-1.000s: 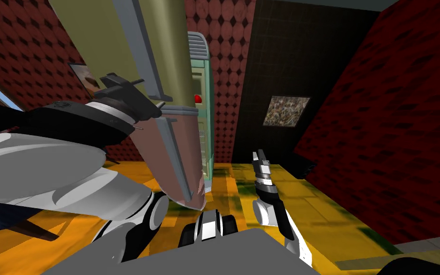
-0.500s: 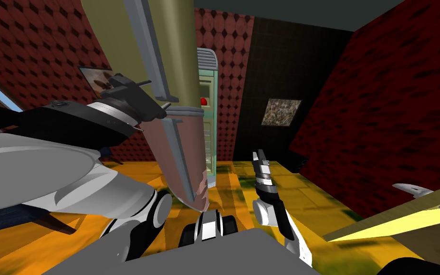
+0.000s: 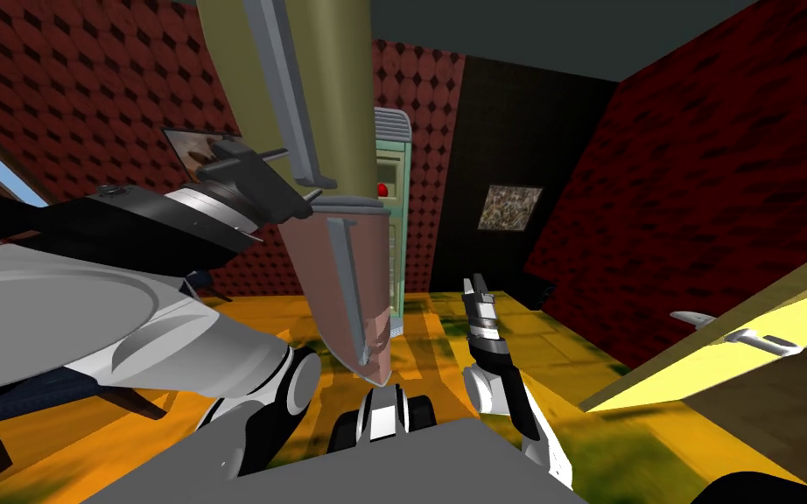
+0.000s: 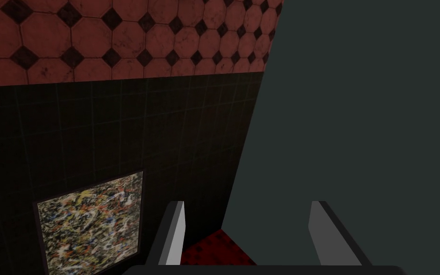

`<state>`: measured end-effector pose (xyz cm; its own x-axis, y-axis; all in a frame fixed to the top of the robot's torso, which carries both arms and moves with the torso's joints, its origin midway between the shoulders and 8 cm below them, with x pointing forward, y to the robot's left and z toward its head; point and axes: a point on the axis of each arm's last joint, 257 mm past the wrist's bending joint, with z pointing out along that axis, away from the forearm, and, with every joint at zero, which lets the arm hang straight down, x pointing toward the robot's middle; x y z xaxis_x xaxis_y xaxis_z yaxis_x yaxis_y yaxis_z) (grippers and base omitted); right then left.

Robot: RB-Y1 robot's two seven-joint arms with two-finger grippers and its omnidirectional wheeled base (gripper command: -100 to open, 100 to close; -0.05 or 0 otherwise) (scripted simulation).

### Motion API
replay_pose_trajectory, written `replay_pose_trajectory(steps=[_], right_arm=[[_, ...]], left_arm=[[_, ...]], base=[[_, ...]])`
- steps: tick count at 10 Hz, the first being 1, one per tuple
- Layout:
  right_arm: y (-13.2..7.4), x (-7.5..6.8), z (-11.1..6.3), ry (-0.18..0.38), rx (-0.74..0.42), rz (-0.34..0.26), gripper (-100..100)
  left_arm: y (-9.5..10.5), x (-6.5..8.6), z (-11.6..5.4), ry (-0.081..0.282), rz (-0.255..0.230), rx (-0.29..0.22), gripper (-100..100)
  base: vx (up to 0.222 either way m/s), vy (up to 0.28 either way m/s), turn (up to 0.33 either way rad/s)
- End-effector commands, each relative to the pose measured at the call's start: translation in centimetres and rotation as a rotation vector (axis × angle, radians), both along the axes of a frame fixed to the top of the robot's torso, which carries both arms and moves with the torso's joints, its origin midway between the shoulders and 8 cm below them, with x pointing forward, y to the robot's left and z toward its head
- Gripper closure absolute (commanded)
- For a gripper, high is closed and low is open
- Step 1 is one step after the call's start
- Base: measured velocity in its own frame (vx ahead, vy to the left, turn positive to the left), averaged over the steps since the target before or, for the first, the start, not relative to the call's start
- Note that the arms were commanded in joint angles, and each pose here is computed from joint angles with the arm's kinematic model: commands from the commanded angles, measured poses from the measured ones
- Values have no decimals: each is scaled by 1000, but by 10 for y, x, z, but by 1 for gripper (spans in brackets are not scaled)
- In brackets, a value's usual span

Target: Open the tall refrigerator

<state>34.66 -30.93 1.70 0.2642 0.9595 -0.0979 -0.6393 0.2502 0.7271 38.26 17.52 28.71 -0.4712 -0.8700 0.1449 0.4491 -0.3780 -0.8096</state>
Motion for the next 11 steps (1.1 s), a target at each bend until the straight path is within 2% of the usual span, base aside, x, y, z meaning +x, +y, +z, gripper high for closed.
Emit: replay_pose_trajectory(steps=[1,3,4,5,6,7,8,9,11], right_arm=[[0,0,0,0,0,0,0],[0,0,0,0,0,0,0],[0,0,0,0,0,0,0],[0,0,0,0,0,0,0],[0,0,0,0,0,0,0],[0,0,0,0,0,0,0],[0,0,0,0,0,0,0],[0,0,0,0,0,0,0],[0,0,0,0,0,0,0]], left_arm=[[-4,-7,7,-20,-34,-11,100],[-16,-15,8,-26,-99,-12,100],[-16,-15,8,-26,-99,-12,100],[-22,-19,9,-29,-131,-12,100],[-23,-15,4,-10,-126,-2,100],[-29,-9,21,-38,-120,13,100],[-28,-1,19,-23,-124,4,100],[-27,9,18,-7,-129,-8,100],[-24,29,14,23,-137,-34,100]], base=[[-108,201,-41],[-155,268,-51],[-115,209,-35],[-94,215,-27],[-63,102,-24],[-213,191,-331],[-207,255,-503],[-91,248,-159],[-10,84,33]])
